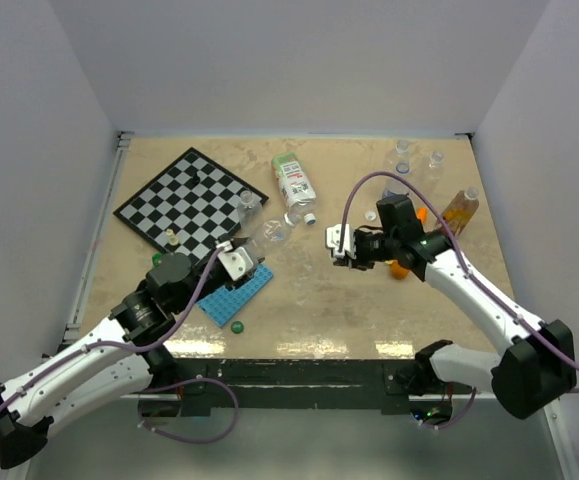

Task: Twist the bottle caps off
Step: Place the bottle cap at the center of the board, then place the plastic bottle at the center of the board.

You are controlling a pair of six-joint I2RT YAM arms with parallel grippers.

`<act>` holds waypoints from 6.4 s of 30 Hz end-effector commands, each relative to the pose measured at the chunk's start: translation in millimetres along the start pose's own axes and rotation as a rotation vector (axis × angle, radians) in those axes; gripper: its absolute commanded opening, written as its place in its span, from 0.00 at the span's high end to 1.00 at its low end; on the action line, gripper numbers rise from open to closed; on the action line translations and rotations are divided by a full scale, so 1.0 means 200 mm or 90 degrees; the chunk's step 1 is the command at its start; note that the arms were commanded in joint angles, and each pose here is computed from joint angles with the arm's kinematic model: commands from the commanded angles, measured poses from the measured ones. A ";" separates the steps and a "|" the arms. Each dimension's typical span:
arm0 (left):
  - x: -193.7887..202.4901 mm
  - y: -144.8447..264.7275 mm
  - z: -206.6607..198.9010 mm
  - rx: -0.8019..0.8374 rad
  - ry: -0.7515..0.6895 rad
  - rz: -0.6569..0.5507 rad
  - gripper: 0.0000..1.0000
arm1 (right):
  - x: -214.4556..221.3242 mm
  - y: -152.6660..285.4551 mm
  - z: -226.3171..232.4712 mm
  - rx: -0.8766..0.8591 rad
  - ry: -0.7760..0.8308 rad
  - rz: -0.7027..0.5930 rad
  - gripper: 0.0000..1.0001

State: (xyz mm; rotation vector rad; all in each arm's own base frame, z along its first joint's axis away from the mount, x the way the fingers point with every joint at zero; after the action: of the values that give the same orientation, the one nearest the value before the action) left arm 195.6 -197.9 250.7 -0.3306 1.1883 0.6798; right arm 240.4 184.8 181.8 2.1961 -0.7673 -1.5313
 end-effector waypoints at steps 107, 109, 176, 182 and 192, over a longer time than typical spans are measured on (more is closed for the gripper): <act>-0.13 -0.01 -0.06 0.063 0.029 -0.120 0.99 | -0.94 0.09 -0.03 -0.248 -0.003 -0.370 0.07; -0.15 0.00 -0.07 0.072 0.036 -0.137 0.99 | -0.94 0.09 -0.02 -0.264 -0.014 -0.378 0.07; -0.11 0.26 0.42 -0.343 0.097 -0.067 0.00 | -0.59 -0.23 -0.46 0.072 -0.140 -0.058 0.80; -0.11 0.26 0.41 -0.341 0.097 -0.068 0.00 | -0.54 -0.27 -0.42 0.053 -0.145 -0.040 0.79; -0.11 0.27 0.41 -0.341 0.096 -0.070 0.00 | -0.45 -0.40 -0.37 0.025 -0.173 0.009 0.76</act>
State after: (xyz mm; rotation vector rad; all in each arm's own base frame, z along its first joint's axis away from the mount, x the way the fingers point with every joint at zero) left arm 219.5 -121.5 284.3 -0.8488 1.1352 0.9137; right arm 299.5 297.8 229.8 2.0427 -0.8668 -1.8364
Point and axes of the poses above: each gripper's point midway between its finger pads, its own y axis back along the fingers, its own z axis along the line the jaws close on, x = y × z, the point moved 3 cm from there along y, back along the fingers
